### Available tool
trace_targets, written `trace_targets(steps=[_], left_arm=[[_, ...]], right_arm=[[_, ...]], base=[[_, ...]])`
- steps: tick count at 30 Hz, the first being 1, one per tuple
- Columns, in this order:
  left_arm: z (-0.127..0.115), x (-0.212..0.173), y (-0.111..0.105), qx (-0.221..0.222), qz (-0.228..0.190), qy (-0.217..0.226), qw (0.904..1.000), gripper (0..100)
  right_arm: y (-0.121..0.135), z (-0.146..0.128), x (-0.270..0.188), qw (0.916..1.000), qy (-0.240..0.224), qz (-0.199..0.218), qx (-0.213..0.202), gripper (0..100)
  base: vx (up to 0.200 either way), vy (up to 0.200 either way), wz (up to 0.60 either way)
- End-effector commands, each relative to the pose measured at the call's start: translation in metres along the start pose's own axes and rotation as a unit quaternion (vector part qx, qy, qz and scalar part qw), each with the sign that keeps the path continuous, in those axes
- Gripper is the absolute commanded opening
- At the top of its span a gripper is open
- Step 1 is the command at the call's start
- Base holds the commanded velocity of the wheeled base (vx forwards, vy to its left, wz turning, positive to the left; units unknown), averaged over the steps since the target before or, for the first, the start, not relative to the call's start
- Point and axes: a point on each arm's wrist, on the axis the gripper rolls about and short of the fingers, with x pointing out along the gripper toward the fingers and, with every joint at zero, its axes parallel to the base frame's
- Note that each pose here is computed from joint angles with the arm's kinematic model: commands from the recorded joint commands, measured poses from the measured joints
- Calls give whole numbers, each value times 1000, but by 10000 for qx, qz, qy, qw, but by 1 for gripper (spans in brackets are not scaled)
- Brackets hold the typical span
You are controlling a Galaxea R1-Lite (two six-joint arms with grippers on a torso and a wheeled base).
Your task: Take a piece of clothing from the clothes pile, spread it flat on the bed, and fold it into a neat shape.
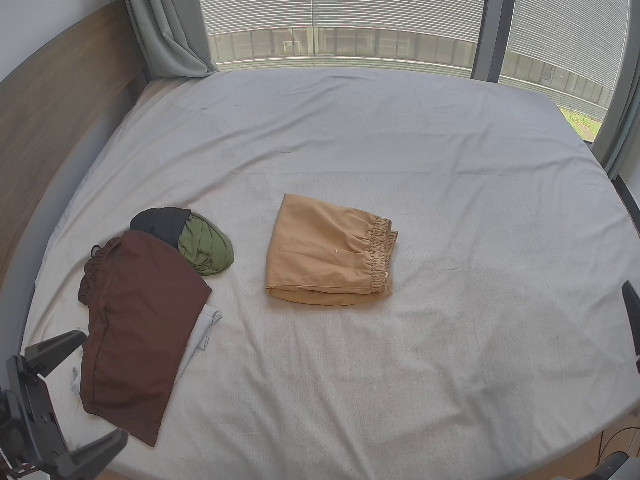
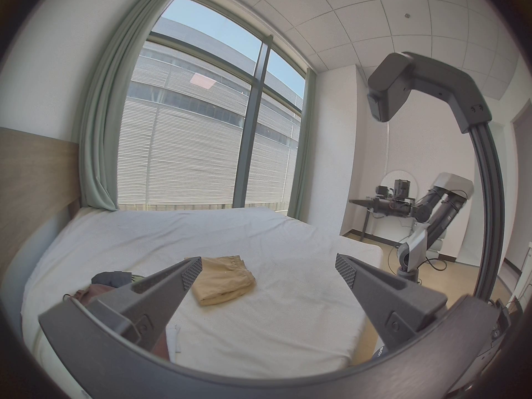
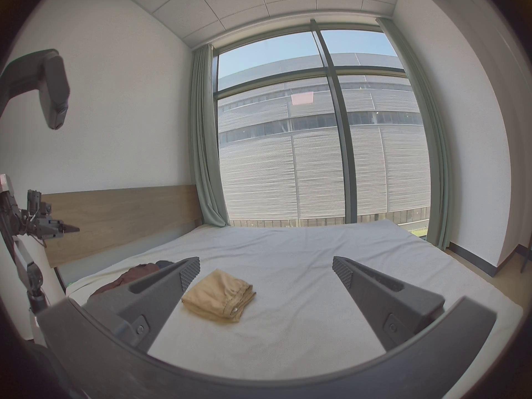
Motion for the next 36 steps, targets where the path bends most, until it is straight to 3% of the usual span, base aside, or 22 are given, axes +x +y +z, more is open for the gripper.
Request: trace_targets(steps=[1, 12, 15, 17, 19, 23, 26, 28, 31, 34, 36], left_arm=[[1, -29, -11, 179, 303, -451, 9984, 100], [-15, -51, -21, 228, 655, -383, 9969, 100], [-18, -55, -23, 235, 708, -370, 9965, 100], [-25, -61, -28, 257, 835, -328, 9956, 100], [-29, -65, -30, 230, 908, -317, 9951, 100], [-38, -70, -34, 190, 1119, -170, 9934, 100], [-42, -70, -34, 147, 1331, -56, 9910, 100], [-42, -70, -33, 124, 1844, -12, 9828, 100], [-47, -70, -32, 67, 2287, 192, 9733, 100], [-51, -71, -32, -24, 2504, 392, 9674, 100], [-58, -72, -32, -80, 2833, 634, 9569, 100]], right_arm=[[8, -1, -43, 9992, -340, -70, -197, 100], [17, -31, -90, 9995, -266, 7, -143, 100], [18, -38, -94, 9998, -137, 2, -133, 100], [18, -47, -94, 9994, 305, 11, 156, 100], [17, -51, -94, 9985, 482, -134, 226, 100], [13, -65, -97, 9892, 1136, -922, 93, 100], [11, -65, -97, 9842, 1166, -1332, -82, 100], [10, -65, -98, 9787, 1200, -1659, -157, 100], [9, -65, -98, 9760, 1203, -1809, -175, 100], [10, -65, -98, 9770, 1206, -1748, -176, 100], [11, -64, -98, 9833, 1185, -1360, -232, 100]], base=[[0, 0, 0], [0, 0, 0], [0, 0, 0], [0, 0, 0], [0, 0, 0], [0, 0, 0], [0, 0, 0], [0, 0, 0], [0, 0, 0], [0, 0, 0], [0, 0, 0]])
